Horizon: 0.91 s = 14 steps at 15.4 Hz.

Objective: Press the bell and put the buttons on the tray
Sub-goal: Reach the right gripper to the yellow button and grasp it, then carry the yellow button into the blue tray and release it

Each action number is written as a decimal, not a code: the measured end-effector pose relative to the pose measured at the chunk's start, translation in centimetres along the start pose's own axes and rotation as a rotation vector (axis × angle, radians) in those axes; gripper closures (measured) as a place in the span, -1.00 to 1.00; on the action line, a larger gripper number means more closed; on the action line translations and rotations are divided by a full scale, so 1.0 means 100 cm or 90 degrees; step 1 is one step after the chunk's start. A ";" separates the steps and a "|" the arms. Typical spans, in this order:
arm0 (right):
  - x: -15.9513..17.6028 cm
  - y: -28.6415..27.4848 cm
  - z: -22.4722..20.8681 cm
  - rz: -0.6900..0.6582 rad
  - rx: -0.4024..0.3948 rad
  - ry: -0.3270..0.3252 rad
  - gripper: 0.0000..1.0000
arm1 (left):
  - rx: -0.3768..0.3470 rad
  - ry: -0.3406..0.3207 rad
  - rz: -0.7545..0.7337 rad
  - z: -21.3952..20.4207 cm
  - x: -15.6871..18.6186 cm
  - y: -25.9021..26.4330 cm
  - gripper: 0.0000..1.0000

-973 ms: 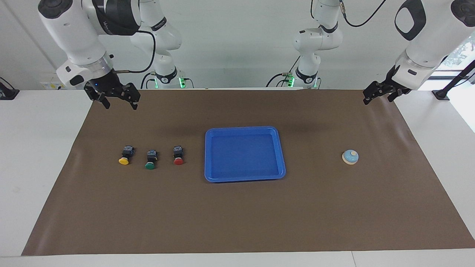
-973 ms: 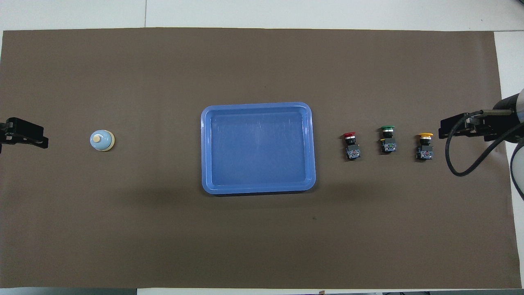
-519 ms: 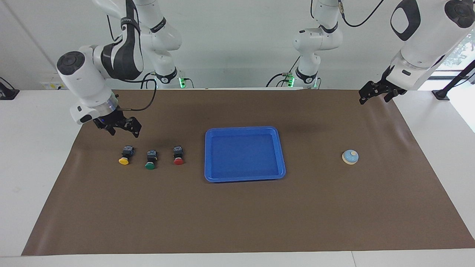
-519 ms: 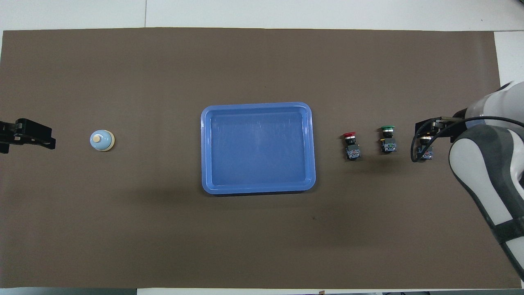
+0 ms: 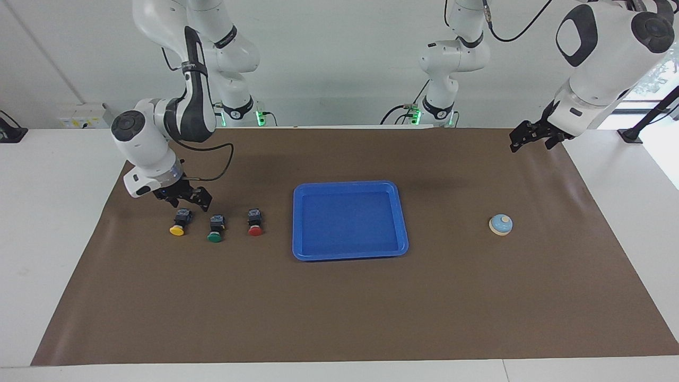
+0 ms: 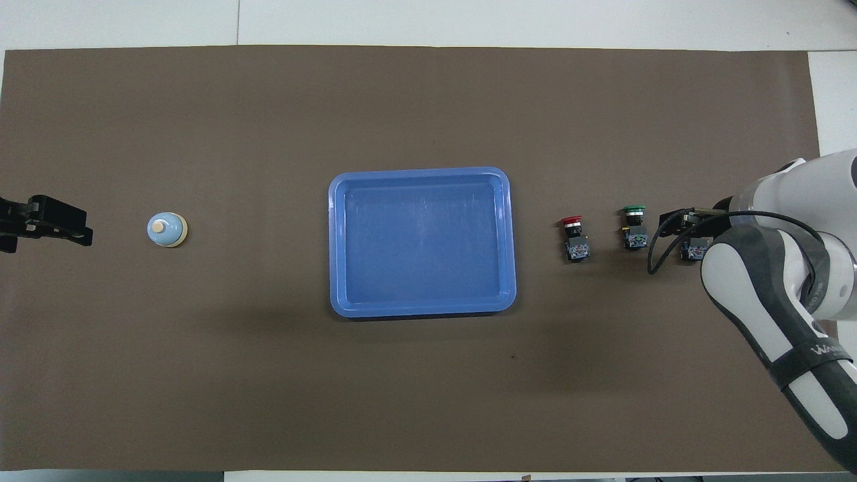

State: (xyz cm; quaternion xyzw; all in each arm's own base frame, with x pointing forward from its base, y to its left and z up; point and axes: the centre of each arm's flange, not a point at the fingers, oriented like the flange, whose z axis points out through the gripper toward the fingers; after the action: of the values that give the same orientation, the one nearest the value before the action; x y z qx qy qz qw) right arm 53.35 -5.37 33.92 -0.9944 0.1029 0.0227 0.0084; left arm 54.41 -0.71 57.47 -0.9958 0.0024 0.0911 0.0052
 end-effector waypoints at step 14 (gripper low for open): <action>0.003 0.046 0.048 0.017 0.006 0.009 -0.96 | -0.002 0.009 -0.012 -0.007 -0.005 -0.009 -1.00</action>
State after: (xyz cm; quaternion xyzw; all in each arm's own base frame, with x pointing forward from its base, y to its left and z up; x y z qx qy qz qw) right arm 52.47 -9.86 29.03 -0.9930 0.1164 0.0151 0.0119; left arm 54.04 0.20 58.23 -0.9964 -0.0067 0.0843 0.0046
